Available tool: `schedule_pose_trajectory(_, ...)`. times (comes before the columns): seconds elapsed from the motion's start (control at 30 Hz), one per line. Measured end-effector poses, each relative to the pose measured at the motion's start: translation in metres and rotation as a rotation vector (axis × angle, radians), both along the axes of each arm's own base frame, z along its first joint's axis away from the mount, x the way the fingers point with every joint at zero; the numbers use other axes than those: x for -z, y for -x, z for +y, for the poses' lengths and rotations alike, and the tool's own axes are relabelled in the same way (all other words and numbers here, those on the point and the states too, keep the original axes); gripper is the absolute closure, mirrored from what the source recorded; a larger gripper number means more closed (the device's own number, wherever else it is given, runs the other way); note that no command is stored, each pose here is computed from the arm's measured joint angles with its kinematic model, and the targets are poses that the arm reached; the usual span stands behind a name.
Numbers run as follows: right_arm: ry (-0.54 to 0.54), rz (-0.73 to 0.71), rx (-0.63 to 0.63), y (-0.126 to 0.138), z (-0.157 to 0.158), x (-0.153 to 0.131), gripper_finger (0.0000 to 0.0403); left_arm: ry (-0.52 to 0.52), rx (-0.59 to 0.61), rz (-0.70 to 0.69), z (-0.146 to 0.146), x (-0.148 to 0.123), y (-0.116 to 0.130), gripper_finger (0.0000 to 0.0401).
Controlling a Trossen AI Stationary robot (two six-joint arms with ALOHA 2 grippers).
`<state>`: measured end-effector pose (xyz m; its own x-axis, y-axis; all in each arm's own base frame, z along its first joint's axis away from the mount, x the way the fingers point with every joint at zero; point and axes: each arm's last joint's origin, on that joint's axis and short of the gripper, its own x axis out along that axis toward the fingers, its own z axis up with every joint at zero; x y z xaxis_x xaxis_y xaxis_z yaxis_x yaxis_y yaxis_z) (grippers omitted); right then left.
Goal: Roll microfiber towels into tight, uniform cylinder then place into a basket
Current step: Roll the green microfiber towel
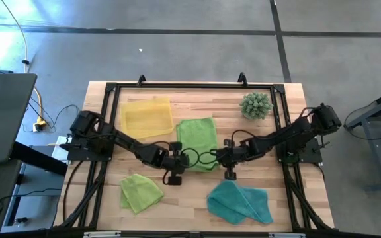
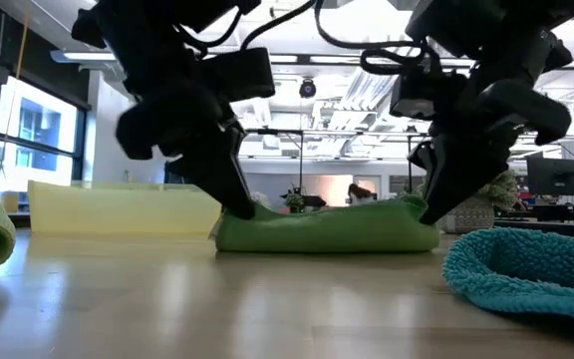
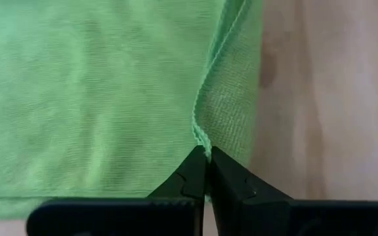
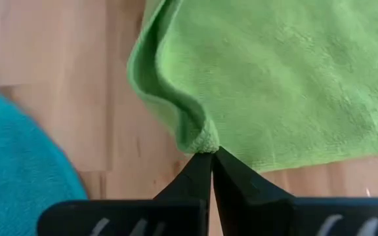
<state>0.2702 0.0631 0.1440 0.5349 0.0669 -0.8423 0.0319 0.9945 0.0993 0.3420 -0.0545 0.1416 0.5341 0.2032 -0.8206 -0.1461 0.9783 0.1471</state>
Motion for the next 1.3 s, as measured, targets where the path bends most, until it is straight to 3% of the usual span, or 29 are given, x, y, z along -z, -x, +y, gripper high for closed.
schedule_pose_trajectory(0.17,0.018,0.009,0.078,0.000,-0.008,0.001,0.0402,0.014,-0.042,0.004,0.005,0.002,-0.001,0.0398)
schedule_pose_trajectory(0.43,0.029,0.039,0.088,0.002,-0.011,0.002,0.0400,0.017,-0.062,0.043,0.005,0.005,0.003,0.0398)
schedule_pose_trajectory(0.83,0.053,0.089,0.071,0.006,-0.012,0.004,0.0329,-0.015,-0.083,0.035,0.006,0.005,0.003,0.0398)
schedule_pose_trajectory(0.97,0.053,0.140,0.094,0.013,-0.014,0.000,0.0324,-0.012,-0.088,0.034,0.006,0.005,0.003,0.0398)
schedule_pose_trajectory(1.17,0.016,0.019,0.081,0.014,-0.008,-0.020,0.0336,-0.013,-0.087,0.051,0.006,0.011,0.002,0.0398)
schedule_pose_trajectory(1.3,0.038,-0.157,-0.019,0.006,0.004,-0.034,0.0343,-0.013,-0.086,0.059,0.005,0.015,0.001,0.0398)
